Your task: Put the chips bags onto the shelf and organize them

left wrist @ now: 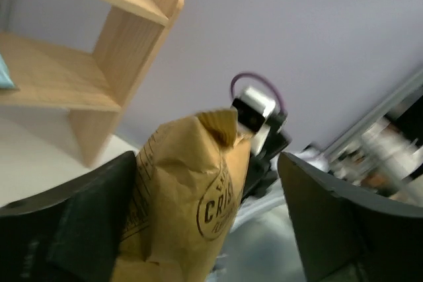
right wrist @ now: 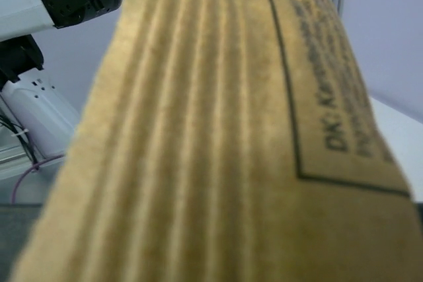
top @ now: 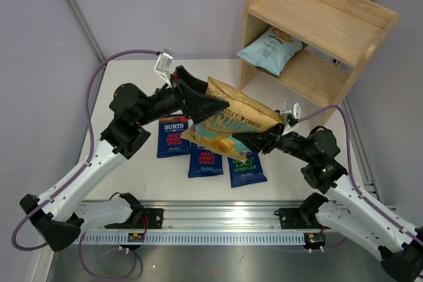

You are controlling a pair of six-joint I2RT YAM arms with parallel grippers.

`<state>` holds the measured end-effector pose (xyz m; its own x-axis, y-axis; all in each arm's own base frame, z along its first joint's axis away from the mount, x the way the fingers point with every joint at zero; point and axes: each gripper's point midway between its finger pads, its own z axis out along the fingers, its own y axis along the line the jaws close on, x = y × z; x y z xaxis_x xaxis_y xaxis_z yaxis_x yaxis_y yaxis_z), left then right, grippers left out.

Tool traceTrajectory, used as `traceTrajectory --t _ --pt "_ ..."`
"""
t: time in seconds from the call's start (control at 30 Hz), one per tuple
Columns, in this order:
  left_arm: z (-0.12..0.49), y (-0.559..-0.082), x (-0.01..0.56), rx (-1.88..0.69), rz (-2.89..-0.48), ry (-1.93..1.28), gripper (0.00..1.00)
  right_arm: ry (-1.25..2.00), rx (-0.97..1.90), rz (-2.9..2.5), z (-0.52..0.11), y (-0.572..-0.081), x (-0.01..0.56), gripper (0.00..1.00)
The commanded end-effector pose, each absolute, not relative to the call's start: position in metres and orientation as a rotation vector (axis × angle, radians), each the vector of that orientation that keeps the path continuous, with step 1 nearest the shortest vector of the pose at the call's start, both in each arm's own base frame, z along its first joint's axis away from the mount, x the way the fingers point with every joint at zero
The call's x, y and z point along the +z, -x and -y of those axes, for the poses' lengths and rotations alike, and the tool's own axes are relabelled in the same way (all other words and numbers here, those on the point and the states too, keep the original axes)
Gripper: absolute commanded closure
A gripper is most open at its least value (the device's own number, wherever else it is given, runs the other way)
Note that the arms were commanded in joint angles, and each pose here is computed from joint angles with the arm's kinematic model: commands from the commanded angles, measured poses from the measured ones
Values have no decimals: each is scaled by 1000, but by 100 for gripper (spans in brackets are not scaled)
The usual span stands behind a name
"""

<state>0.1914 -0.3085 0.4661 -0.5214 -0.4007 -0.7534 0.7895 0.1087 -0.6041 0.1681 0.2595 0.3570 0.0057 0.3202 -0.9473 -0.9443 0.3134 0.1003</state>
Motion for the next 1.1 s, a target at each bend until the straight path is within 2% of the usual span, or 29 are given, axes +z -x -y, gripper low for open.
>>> traceTrajectory --t 0.0,0.17,0.3,0.53,0.67,0.93,1.07 --pt "297 -151 490 -1395 -1123 -824 1 663 1202 -1112 -249 -149 403 77" --pt "291 -123 438 -1289 -1033 -1120 1 589 1214 -1216 -235 -142 423 78" --pt "294 -123 412 -1289 -1056 -1169 1 545 1193 -1329 -225 -141 424 78" --pt "307 -129 404 -1383 -1094 -1169 1 525 1244 -1292 -218 -126 445 79" --pt "311 -141 405 -1372 -1126 -1103 1 517 1240 -1246 -210 -120 452 81" --pt "308 -173 435 -1385 -1220 -772 1 528 1166 -1220 -202 -121 443 84" --pt "298 -188 442 -1369 -1239 -624 1 422 1107 -1204 -187 -130 447 86"
